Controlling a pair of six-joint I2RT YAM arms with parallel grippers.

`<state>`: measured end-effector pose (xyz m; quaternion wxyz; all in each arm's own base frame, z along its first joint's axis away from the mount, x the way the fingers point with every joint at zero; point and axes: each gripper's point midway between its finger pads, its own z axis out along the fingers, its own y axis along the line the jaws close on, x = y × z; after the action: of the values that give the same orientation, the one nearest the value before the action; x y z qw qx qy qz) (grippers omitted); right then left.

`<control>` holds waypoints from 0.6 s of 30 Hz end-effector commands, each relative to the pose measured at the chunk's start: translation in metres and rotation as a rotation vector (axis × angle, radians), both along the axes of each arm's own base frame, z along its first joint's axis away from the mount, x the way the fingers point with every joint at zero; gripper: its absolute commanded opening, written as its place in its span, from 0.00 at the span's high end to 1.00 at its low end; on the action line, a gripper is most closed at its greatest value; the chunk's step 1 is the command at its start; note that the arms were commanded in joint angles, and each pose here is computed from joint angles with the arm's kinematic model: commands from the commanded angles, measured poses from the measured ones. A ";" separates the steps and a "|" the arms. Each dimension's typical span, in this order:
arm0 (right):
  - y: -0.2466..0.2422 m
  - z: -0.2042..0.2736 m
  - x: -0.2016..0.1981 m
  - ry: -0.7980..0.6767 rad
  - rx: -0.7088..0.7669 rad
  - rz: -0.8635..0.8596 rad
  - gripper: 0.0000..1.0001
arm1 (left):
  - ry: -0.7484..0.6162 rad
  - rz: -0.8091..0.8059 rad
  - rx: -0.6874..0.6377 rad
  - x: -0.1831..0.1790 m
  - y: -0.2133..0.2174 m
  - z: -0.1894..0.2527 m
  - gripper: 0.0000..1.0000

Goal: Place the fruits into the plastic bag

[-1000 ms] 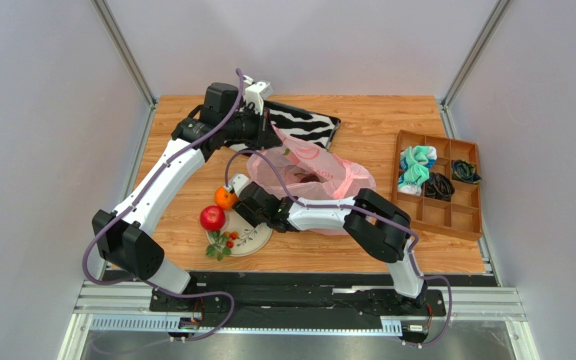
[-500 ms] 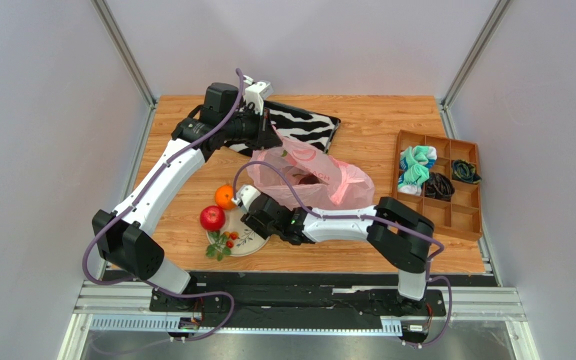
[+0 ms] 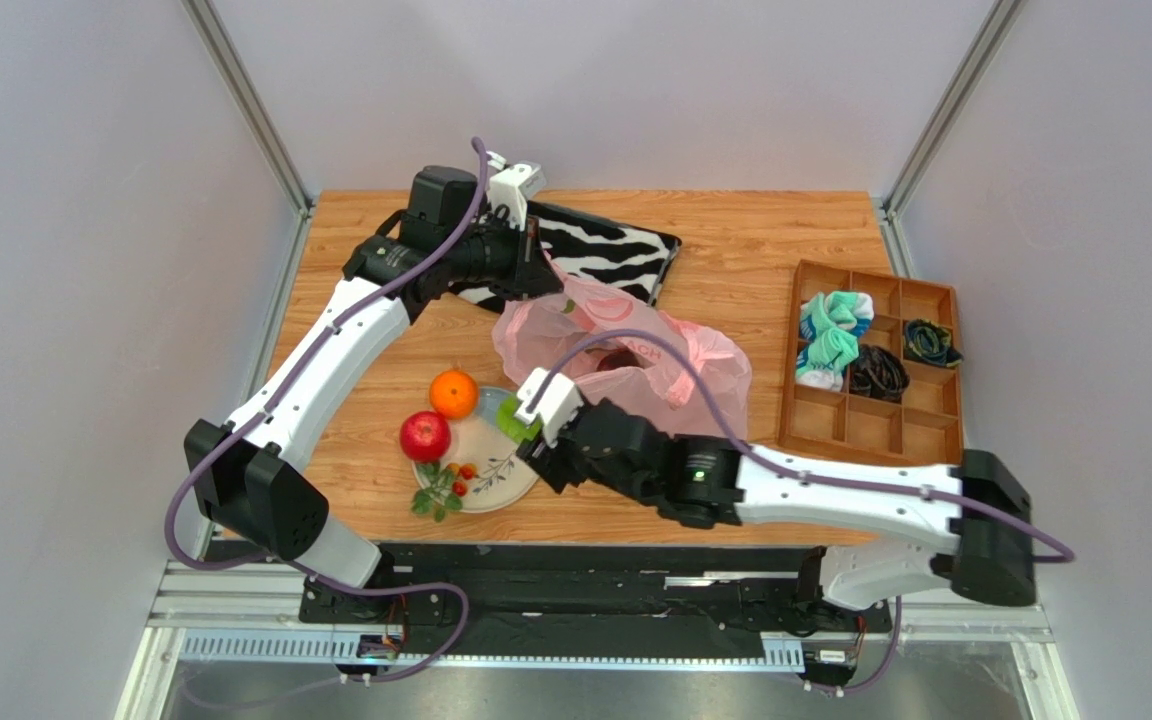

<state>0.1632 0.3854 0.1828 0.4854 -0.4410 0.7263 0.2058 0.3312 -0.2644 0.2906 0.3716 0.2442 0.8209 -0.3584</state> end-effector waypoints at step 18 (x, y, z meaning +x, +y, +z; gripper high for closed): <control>-0.122 0.145 0.077 -0.127 0.127 -0.304 0.65 | -0.057 0.021 0.025 0.001 0.010 0.011 1.00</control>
<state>0.2468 0.2551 0.3158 0.6011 -0.2816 0.7364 0.1309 0.3350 -0.2583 0.2855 0.3755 0.2415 0.8286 -0.3377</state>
